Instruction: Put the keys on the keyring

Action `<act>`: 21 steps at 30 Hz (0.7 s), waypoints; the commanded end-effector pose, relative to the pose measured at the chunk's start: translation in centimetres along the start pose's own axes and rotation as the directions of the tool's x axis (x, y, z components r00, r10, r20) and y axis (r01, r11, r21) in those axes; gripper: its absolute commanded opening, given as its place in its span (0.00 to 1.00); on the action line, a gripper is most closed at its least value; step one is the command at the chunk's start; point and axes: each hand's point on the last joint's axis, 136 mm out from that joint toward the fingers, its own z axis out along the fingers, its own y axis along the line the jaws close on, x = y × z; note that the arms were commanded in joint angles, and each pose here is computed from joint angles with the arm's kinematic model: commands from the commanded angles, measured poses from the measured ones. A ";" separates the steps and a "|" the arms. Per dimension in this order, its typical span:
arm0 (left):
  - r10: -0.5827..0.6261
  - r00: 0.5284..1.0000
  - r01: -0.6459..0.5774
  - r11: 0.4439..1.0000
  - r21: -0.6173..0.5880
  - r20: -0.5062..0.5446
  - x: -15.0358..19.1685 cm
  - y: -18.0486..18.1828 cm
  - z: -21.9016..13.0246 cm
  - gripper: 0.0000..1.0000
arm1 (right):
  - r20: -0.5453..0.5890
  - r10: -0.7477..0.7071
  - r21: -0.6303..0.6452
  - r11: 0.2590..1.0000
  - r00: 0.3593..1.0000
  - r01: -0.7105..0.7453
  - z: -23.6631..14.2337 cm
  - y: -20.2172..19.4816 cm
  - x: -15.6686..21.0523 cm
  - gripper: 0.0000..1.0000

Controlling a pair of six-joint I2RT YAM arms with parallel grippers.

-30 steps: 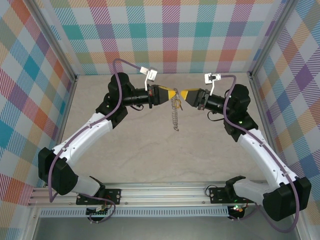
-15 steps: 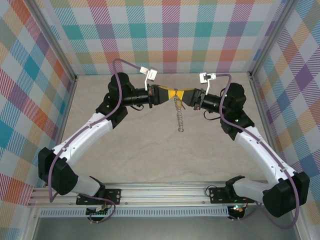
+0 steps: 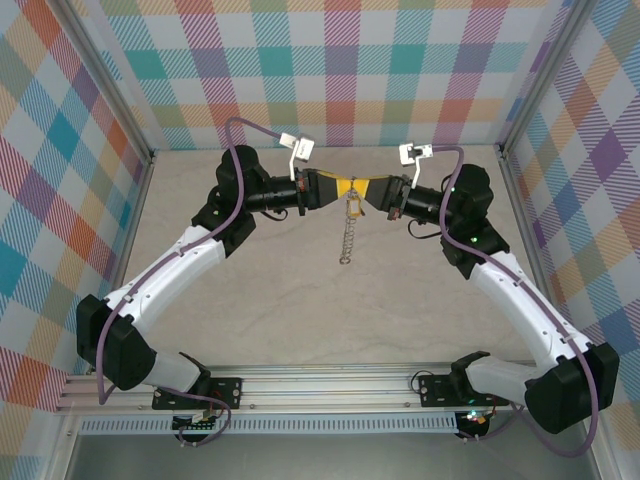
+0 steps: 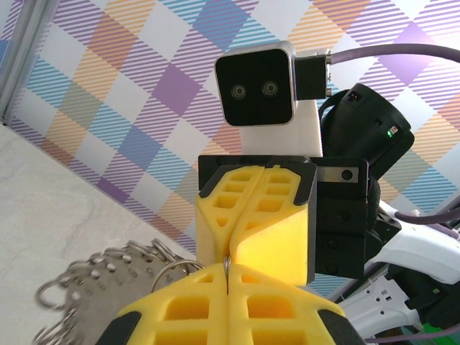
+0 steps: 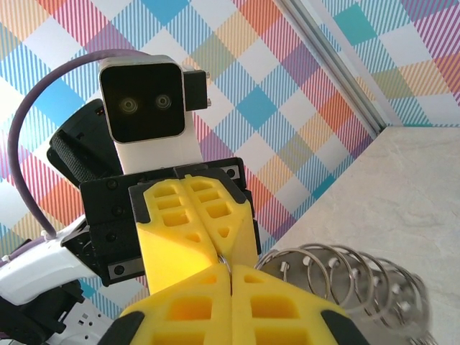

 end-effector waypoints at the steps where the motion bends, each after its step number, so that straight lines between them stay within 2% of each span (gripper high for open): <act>1: 0.054 0.998 -0.055 0.997 0.056 0.024 -0.7 -1.5 0.3 0.00 | 0.003 -0.039 -0.050 0.998 0.999 0.039 0.3 1.4 -0.7 0.00; 3: 0.054 0.998 -0.055 0.997 0.059 0.022 -0.7 -1.6 0.4 0.00 | -0.002 -0.034 -0.049 0.998 0.999 0.034 0.4 1.2 -0.6 0.17; 4: 0.054 0.998 -0.055 0.997 0.058 0.023 -0.7 -1.5 0.4 0.00 | -0.001 -0.035 -0.050 0.998 0.999 0.034 0.4 1.2 -0.5 0.18; 5: 0.054 0.998 -0.055 0.997 0.057 0.023 -0.7 -1.5 0.4 0.00 | -0.002 -0.034 -0.051 0.998 0.999 0.034 0.4 1.2 -0.5 0.16; 8: 0.054 0.998 -0.055 0.997 0.059 0.022 -0.7 -1.5 0.4 0.00 | -0.004 -0.036 -0.051 0.998 0.999 0.036 0.4 1.2 -0.5 0.00; 19: 0.055 0.998 -0.055 0.997 0.046 0.014 -0.6 -1.4 0.4 0.01 | -0.010 -0.072 -0.034 0.997 0.997 0.071 0.1 1.2 -0.4 0.00; 21: 0.068 0.998 -0.068 0.997 0.030 0.006 -0.6 -1.4 0.3 0.20 | -0.025 -0.094 -0.023 0.995 0.995 0.093 0.0 1.3 -0.3 0.00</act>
